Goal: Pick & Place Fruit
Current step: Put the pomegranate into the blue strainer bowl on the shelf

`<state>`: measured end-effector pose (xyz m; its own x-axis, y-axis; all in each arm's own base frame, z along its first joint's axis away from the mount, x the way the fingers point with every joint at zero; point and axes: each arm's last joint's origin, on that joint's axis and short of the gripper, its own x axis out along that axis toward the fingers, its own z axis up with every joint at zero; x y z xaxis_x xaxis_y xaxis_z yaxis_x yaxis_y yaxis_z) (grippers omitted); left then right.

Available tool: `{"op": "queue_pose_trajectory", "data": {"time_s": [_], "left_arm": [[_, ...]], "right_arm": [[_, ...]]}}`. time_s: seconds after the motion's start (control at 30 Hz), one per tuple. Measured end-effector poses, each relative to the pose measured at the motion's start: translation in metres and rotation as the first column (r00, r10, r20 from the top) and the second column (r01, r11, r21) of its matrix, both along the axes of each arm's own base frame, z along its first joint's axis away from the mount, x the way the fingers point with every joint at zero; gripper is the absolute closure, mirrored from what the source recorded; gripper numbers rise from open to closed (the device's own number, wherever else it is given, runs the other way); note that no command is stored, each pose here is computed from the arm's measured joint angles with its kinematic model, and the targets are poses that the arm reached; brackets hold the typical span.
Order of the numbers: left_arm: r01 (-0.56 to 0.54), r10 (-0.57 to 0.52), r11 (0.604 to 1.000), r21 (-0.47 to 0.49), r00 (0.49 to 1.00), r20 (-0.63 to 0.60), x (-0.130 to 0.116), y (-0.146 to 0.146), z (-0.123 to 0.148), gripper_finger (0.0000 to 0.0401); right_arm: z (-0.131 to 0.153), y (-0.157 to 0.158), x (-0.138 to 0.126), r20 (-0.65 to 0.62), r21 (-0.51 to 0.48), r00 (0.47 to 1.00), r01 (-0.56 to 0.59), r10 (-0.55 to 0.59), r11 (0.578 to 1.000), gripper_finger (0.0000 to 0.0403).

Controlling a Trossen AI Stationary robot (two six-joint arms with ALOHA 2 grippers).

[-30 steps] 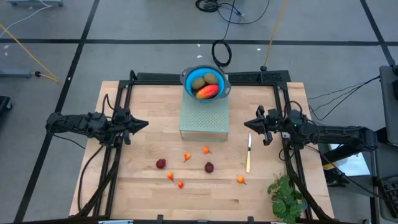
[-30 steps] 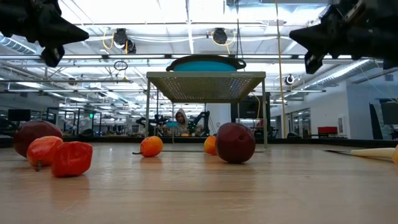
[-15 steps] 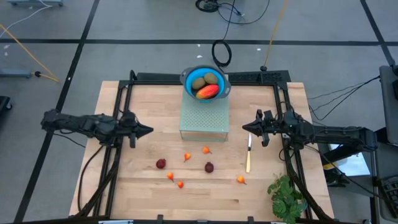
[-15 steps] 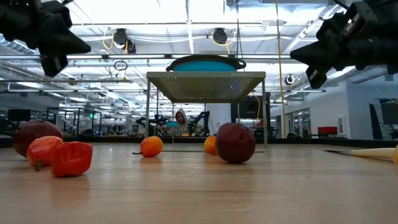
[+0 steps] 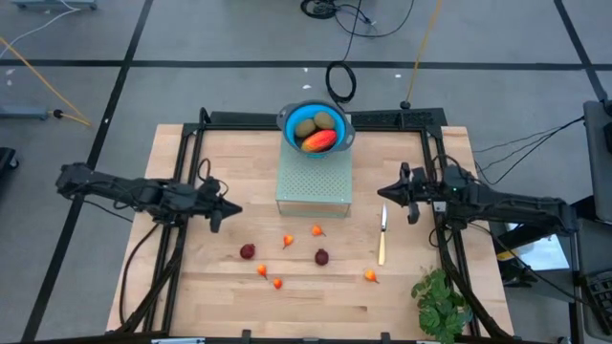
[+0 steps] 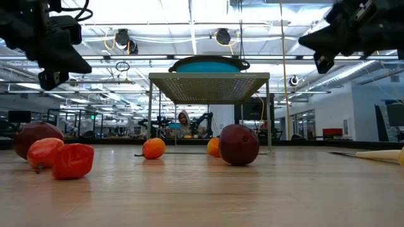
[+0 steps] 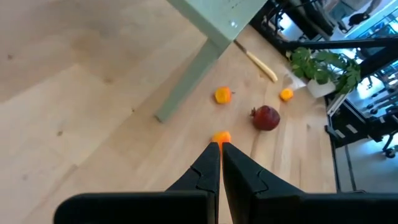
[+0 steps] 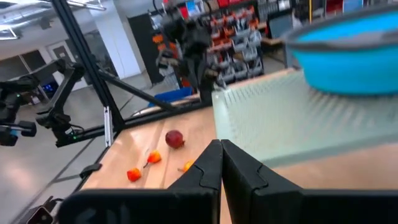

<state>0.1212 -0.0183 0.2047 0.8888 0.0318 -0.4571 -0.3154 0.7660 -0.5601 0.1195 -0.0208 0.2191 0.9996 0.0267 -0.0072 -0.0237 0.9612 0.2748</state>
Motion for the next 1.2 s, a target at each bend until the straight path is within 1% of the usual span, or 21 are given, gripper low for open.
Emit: {"op": "queue_pose_trajectory", "data": {"time_s": [0.17, 0.3, 0.43, 0.5, 0.63, 0.77, 0.87, 1.0, 1.2], "left_arm": [[-0.007, 0.002, 0.995, -0.101, 0.999, -0.050, 0.004, -0.002, -0.005, 0.0385], [-0.030, 0.010, 0.981, -0.193, 0.994, -0.108, 0.009, -0.004, -0.011, 0.0385], [-0.048, -0.001, 0.963, -0.267, 0.983, -0.181, 0.014, -0.009, -0.016, 0.0391], [-0.054, -0.008, 0.955, -0.290, 0.979, -0.206, 0.018, -0.013, -0.014, 0.0398], [-0.056, -0.023, 0.951, -0.305, 0.968, -0.249, 0.028, -0.020, -0.003, 0.0398], [-0.076, -0.029, 0.951, -0.301, 0.944, -0.330, 0.037, -0.028, 0.009, 0.0399], [-0.102, -0.026, 0.954, -0.282, 0.908, -0.419, 0.044, -0.034, 0.016, 0.0400], [-0.167, 0.000, 0.948, -0.270, 0.851, -0.526, 0.052, -0.042, 0.023, 0.0399], [-0.233, 0.004, 0.924, -0.303, 0.798, -0.603, 0.065, -0.056, 0.025, 0.0400]], "right_arm": [[0.005, 0.001, -0.008, 0.050, -0.051, 0.998, 0.027, -0.024, 0.998, 0.0403], [0.008, 0.003, -0.014, 0.088, -0.096, 0.996, 0.037, -0.028, 0.995, 0.0403], [0.010, 0.004, -0.020, 0.112, -0.102, 0.993, 0.041, -0.029, 0.994, 0.0403], [0.009, 0.005, -0.023, 0.107, -0.101, 0.994, 0.040, -0.029, 0.994, 0.0403], [0.008, 0.005, -0.026, 0.106, -0.101, 0.994, 0.040, -0.030, 0.994, 0.0403], [0.007, 0.006, -0.029, 0.101, -0.105, 0.994, 0.040, -0.030, 0.994, 0.0403], [0.008, 0.007, -0.032, 0.110, -0.120, 0.993, 0.043, -0.029, 0.992, 0.0403], [0.009, 0.007, -0.034, 0.127, -0.131, 0.992, 0.044, -0.028, 0.990, 0.0403], [0.006, 0.008, -0.038, 0.110, -0.128, 0.994, 0.043, -0.029, 0.991, 0.0403]]}}
